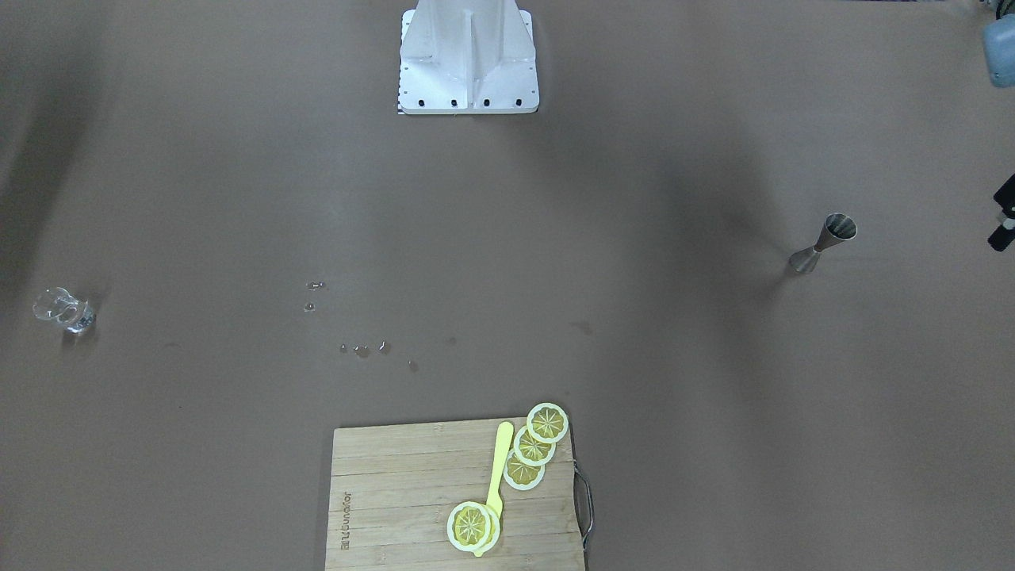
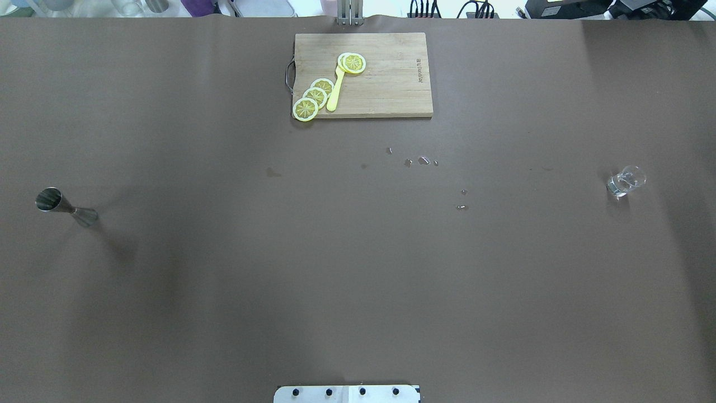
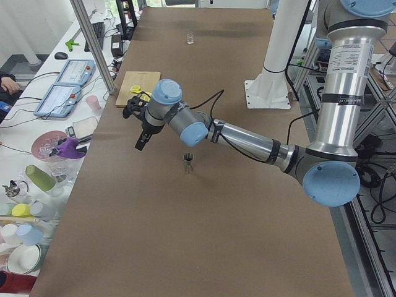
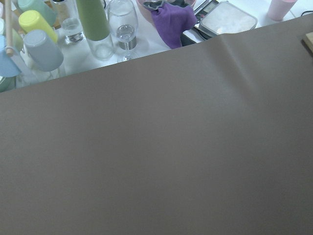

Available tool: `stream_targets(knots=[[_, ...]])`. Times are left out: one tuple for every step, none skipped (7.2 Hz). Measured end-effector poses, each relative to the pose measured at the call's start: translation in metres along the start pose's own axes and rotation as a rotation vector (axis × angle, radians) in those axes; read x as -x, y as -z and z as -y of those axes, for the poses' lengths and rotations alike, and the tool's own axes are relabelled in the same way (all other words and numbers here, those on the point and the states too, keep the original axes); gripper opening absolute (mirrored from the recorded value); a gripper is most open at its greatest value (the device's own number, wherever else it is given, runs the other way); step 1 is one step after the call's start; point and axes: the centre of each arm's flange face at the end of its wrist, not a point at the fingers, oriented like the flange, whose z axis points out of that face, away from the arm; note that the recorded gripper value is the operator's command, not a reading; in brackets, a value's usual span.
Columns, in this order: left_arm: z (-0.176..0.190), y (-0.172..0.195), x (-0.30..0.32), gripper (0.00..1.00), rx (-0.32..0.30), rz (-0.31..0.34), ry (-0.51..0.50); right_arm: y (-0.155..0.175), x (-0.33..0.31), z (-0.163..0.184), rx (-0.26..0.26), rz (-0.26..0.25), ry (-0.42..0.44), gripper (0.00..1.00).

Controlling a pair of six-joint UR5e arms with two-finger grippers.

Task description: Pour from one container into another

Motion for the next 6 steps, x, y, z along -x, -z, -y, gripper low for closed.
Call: stream_targets(knots=[[-0.001,-0.012,-0.036,0.97,-0.026,0.010,0.012,-0.001,0.000,0.002,-0.017,0.001,0.018,1.00],[-0.004,-0.024,-0.068,0.97,-0.062,0.008,0.021,0.000,0.000,0.005,-0.032,-0.004,0.037,1.00],[-0.015,-0.036,-0.092,0.97,-0.114,0.005,0.025,0.002,0.002,0.009,-0.055,-0.016,0.065,1.00],[-0.037,-0.048,-0.105,0.97,-0.172,0.004,0.030,0.002,0.006,0.015,-0.075,-0.026,0.101,1.00],[-0.061,-0.053,-0.108,0.97,-0.221,0.004,0.036,-0.001,0.012,0.022,-0.084,-0.028,0.135,1.00],[-0.085,-0.053,-0.106,0.97,-0.264,0.015,0.040,-0.004,0.018,0.029,-0.105,-0.021,0.174,1.00]])
